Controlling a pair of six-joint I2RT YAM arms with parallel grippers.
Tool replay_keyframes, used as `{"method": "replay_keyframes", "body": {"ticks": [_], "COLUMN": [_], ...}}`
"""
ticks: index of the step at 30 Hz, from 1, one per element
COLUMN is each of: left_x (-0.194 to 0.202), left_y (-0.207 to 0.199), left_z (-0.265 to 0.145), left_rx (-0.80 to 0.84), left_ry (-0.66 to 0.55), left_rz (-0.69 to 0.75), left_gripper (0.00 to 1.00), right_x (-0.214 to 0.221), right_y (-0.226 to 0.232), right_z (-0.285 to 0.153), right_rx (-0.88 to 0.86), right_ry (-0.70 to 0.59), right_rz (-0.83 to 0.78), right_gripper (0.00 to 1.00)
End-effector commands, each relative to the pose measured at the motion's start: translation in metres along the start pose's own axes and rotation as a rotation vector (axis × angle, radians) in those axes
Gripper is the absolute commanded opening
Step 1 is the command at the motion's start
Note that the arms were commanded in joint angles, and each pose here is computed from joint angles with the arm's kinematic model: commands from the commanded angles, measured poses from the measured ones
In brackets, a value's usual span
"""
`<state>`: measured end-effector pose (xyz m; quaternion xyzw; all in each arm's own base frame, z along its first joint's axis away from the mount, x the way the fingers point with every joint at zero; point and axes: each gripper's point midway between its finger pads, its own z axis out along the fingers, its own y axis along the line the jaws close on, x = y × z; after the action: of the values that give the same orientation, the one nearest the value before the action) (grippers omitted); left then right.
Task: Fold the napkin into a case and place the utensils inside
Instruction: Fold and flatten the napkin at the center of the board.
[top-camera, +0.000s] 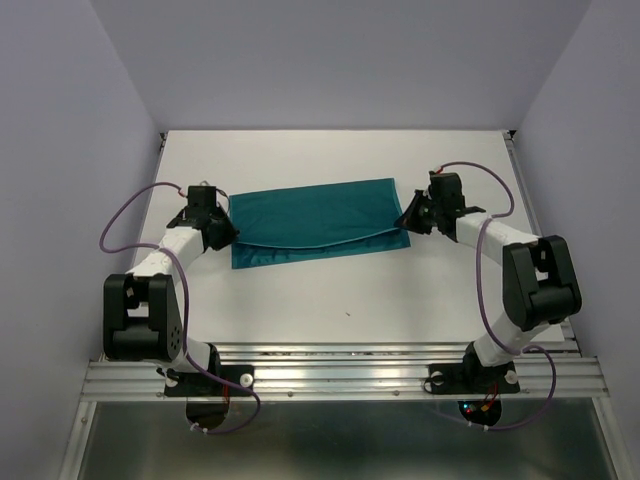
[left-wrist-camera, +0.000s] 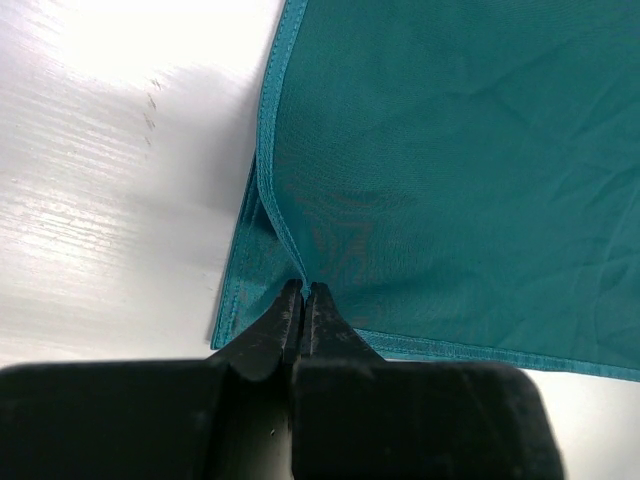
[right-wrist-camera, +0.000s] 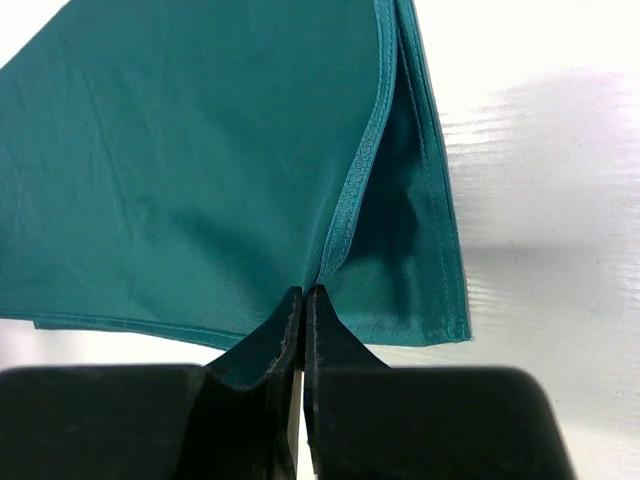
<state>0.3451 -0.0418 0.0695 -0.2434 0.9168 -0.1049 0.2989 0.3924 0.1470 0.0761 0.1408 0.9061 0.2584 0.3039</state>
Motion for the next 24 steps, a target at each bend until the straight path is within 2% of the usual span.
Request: {"method": "replay_keyframes", "body": {"ticks": [1, 14, 24], "left_x": [-0.008, -0.020, 0.002], "left_y": [-0.010, -0.020, -0.011], "left_z": [-0.013, -0.026, -0.021], "left_rx": [0.039, 0.065, 0.062], "left_ry": [-0.038, -0.061, -0.012], "left_rz": [0.002, 0.009, 0.000], "left_gripper": [0.00, 0.00, 0.00], "right_x": [-0.021, -0.040, -0.021], "right_y": [0.014, 0.024, 0.005], "right_z": [-0.012, -0.018, -0.015], "right_rx": [-0.034, -0.038, 0.012], "right_ry": [-0.089, -0.135, -0.107], "right_rz": [-0.019, -0.031, -0.022], "right_gripper": [0.01, 0.01, 0.01]}}
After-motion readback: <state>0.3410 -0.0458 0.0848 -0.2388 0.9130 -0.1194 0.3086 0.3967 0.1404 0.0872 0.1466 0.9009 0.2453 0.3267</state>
